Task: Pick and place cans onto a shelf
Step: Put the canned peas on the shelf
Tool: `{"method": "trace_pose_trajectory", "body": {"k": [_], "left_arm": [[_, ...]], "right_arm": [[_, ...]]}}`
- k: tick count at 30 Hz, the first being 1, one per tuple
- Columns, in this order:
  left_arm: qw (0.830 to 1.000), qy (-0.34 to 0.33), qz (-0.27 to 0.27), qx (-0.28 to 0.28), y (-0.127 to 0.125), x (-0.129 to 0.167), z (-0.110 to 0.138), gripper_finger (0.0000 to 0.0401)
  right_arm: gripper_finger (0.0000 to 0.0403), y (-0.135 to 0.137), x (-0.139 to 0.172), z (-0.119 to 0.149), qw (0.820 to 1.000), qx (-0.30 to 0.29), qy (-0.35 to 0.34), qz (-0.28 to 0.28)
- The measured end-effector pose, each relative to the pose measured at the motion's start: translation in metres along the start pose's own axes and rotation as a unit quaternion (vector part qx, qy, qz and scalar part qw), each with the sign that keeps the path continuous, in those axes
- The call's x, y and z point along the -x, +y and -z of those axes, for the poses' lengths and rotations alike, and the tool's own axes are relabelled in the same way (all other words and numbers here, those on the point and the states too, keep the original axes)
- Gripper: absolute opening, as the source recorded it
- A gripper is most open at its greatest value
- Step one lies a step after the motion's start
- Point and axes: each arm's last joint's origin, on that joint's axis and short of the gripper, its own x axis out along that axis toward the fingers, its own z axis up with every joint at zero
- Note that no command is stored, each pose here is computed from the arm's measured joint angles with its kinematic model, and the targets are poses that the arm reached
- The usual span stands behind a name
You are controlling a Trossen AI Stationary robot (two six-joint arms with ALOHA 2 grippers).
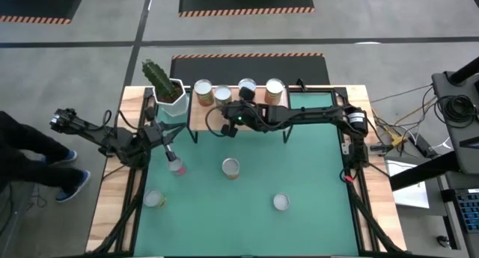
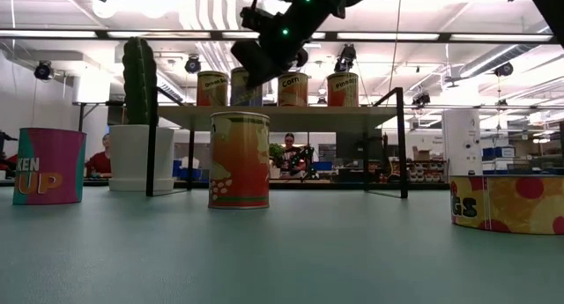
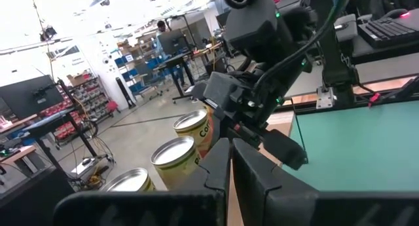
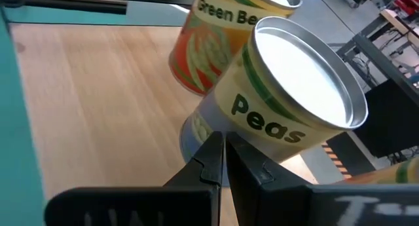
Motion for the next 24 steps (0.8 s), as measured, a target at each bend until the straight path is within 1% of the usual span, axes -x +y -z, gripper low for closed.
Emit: {"method": "trace_pose_trajectory", "body": {"k": [5,9,12,22,24], "left_arm": [[1.0,0.0,0.0,0.0,0.0,0.0,0.0,0.0],[1.0,0.0,0.0,0.0,0.0,0.0,0.0,0.0],[1.0,0.0,0.0,0.0,0.0,0.0,0.0,0.0],[1.0,0.0,0.0,-0.001,0.0,0.0,0.0,0.0],[1.0,0.0,0.0,-0.002,0.0,0.0,0.0,0.0]], "right_arm": [[0.0009,-0.002,-0.001,-0.001,1.0,0.001,-0.005,0.0],[0.0009,-0.002,-0.002,-0.001,1.0,-0.004,-0.009,-0.024],[0.0009,-0.002,-0.002,-0.001,1.0,-0.005,-0.011,-0.023],[0.0009,-0.015,-0.008,-0.005,0.999,-0.009,-0.033,-0.007],[0.0009,-0.017,-0.009,-0.005,0.999,-0.011,-0.036,-0.012]]}}
